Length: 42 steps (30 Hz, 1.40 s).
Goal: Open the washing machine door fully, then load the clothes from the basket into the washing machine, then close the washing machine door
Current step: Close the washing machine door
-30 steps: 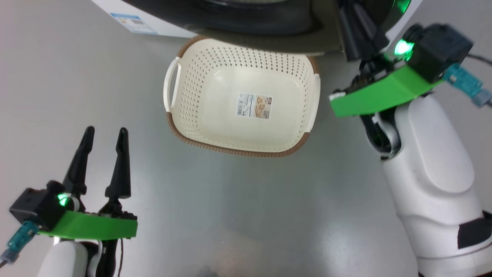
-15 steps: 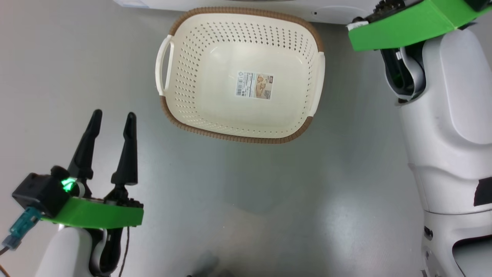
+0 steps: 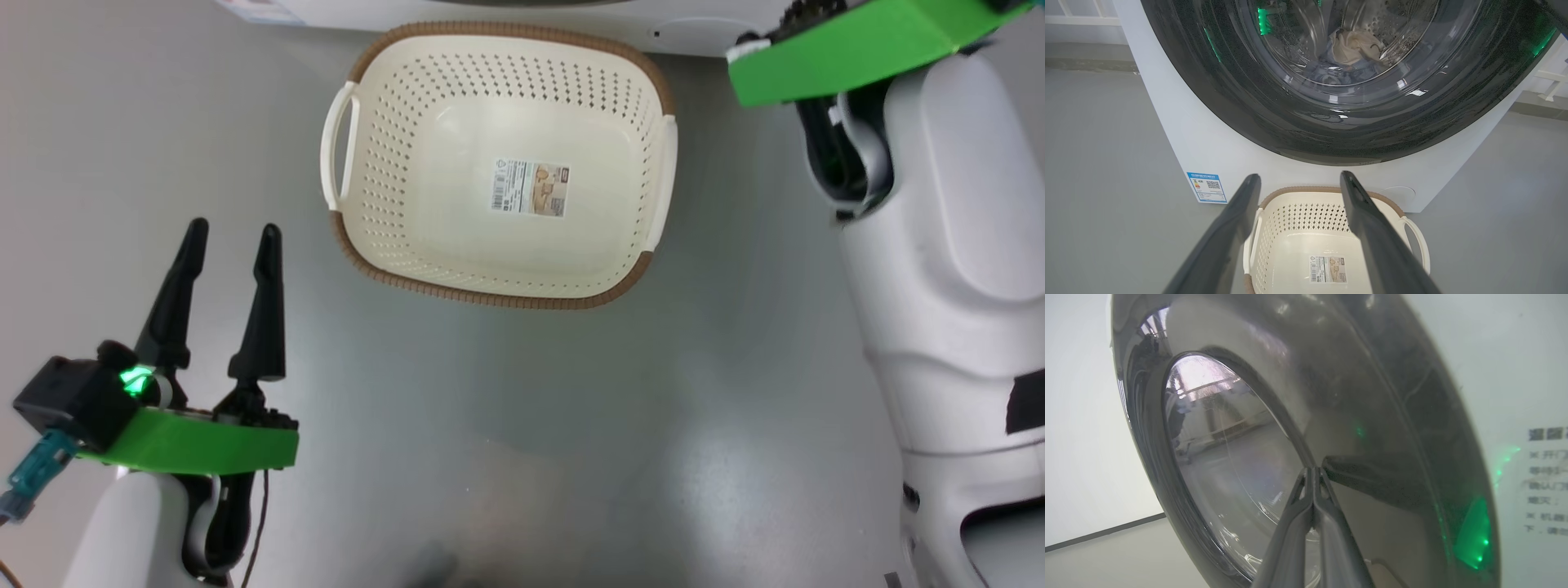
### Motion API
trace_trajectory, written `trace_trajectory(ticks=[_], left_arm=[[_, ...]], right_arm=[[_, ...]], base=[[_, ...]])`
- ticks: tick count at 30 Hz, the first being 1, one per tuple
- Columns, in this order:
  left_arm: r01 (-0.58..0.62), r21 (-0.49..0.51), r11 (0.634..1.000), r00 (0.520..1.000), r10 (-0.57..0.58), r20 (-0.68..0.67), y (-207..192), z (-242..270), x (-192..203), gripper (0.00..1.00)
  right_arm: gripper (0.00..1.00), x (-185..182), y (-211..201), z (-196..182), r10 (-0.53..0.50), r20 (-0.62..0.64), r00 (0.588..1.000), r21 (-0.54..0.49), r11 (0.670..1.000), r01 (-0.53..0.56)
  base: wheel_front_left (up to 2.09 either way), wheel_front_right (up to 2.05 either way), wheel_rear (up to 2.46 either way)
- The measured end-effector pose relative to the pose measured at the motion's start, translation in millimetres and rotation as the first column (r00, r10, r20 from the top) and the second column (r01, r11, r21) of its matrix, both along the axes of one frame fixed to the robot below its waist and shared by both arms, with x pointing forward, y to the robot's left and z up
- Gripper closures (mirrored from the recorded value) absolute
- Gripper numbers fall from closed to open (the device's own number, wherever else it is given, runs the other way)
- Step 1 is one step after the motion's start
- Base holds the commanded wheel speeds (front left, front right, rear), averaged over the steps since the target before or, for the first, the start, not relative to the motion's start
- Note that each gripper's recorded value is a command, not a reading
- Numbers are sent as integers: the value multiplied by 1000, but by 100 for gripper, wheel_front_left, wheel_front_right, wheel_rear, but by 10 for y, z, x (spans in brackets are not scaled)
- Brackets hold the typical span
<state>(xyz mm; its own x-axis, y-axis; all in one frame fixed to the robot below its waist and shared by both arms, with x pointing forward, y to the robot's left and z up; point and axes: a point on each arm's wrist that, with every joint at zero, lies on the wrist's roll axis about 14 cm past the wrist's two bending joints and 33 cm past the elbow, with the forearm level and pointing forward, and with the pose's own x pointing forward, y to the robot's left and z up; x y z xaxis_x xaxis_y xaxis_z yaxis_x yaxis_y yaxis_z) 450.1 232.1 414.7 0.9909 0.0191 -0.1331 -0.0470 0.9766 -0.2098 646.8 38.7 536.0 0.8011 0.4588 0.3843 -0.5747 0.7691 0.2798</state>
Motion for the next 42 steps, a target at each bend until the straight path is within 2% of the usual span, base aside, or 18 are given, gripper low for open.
trace_trajectory(ticks=[9, 10, 12, 13, 14, 15, 20, 29, 42], left_arm=[[-13, 3, 1000, 999, 13, 50, 50, 207, -45, 0], [-14, 2, 1000, 999, 14, 53, 51, 224, -64, 0], [-15, 8, 1000, 998, 14, 57, 56, 256, -102, 0], [-16, 10, 1000, 998, 15, 61, 60, 275, -120, 0], [-16, 14, 1000, 998, 15, 63, 64, 292, -139, 0], [-17, 17, 1000, 998, 16, 66, 66, 308, -159, 0], [-17, 21, 1000, 997, 15, 73, 55, 368, -277, 0], [-17, 6, 1000, 995, 17, 100, 26, 483, -395, 0], [15, -1, 1000, 989, -15, 146, -110, 655, -535, 0]], right_arm=[[100, -441, -53, -325, 27, -114, 993, -45, 998, -33], [96, -485, -74, -334, 26, -122, 992, -48, 998, -32], [73, -564, -138, -337, 15, -134, 991, -49, 999, -22], [55, -602, -183, -350, 8, -149, 989, -41, 999, -14], [3, -643, -230, -367, -1, -163, 987, -35, 999, -5], [0, -692, -270, -391, -7, -177, 984, -37, 999, 1], [0, -917, -489, -411, -52, -212, 976, -45, 998, 43], [0, -1211, -888, -267, -133, -235, 963, -1, 991, 136], [0, -1761, -1468, -94, -284, -190, 940, -77, 959, 274]], base=[[0, 0, 0], [0, 0, 0], [0, 0, 0], [0, 0, 0], [0, 0, 0], [0, 0, 0], [0, 0, 0], [0, 0, 0], [0, 0, 0]])
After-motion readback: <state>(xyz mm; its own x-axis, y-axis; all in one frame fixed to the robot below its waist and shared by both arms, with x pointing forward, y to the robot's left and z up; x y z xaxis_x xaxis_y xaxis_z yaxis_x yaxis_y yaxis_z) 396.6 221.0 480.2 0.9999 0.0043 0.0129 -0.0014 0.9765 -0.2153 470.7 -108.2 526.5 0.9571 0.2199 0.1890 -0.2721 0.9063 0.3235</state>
